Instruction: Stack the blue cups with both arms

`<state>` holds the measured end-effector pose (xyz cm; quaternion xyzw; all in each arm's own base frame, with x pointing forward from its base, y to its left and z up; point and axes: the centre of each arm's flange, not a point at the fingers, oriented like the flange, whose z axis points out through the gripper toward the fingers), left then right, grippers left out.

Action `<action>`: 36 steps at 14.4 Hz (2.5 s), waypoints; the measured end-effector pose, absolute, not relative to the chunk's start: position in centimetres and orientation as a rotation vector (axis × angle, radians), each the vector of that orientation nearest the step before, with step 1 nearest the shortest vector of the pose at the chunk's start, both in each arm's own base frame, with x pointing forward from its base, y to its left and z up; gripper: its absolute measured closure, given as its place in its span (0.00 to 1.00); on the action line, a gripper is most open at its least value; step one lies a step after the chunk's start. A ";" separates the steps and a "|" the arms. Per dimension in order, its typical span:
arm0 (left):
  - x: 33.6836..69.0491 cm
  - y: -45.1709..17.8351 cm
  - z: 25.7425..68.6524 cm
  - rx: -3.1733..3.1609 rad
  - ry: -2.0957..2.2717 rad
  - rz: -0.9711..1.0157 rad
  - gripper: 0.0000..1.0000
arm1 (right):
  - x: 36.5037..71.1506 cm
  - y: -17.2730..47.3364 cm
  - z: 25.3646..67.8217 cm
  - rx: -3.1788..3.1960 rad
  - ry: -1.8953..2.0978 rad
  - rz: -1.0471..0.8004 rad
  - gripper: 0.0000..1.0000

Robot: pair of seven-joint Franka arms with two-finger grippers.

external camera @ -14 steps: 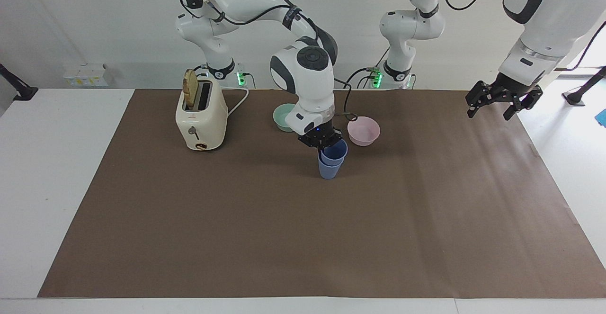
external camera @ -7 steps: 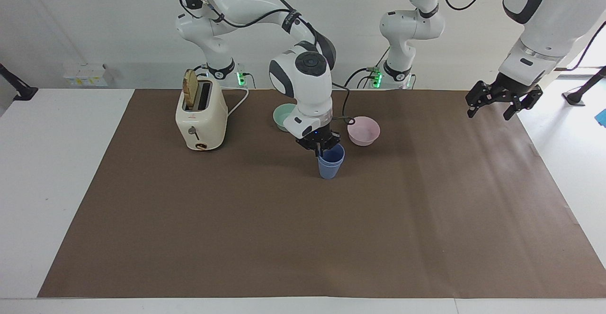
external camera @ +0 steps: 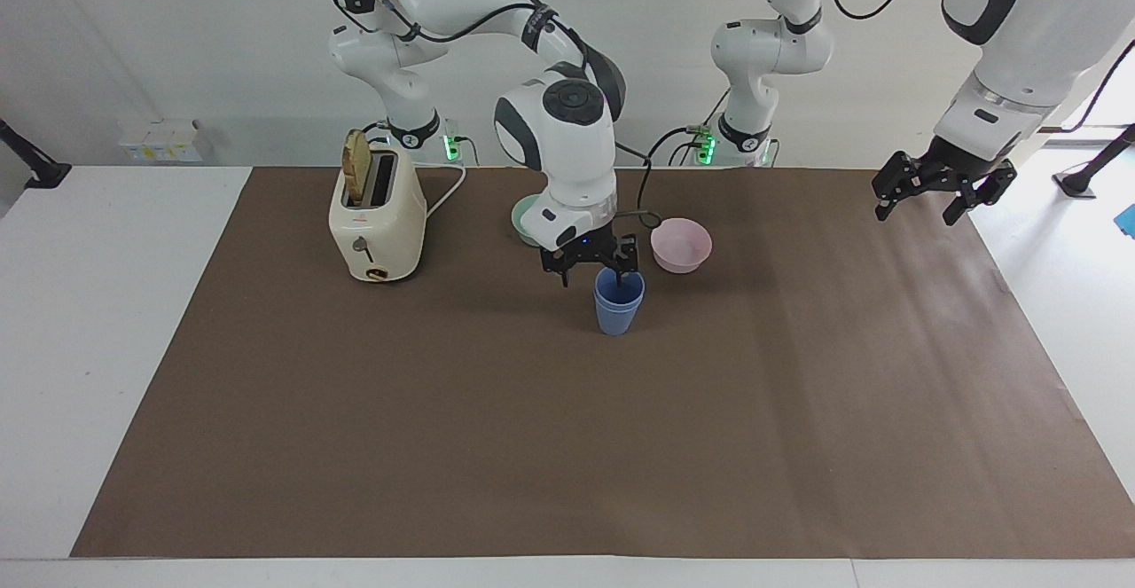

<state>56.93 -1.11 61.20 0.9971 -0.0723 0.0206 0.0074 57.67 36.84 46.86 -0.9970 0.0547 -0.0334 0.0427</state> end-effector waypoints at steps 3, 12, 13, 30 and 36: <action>56.9 -1.1 61.2 3.118 -0.227 0.064 0.00 | 57.2 33.4 52.9 -3.085 0.164 -0.127 0.00; 56.9 -1.2 61.2 3.118 -0.228 0.064 0.00 | 57.5 16.5 62.5 -3.185 0.045 -0.025 0.00; 56.9 -1.2 61.2 3.118 -0.228 0.064 0.00 | 57.3 15.6 63.1 -3.189 0.027 -0.018 0.00; 56.9 -1.3 61.2 3.117 -0.230 0.064 0.00 | 55.7 4.5 62.5 -3.137 0.052 -0.057 0.00; 56.9 -1.3 61.2 3.117 -0.231 0.064 0.00 | 55.8 2.6 62.2 -3.137 0.102 -0.051 0.00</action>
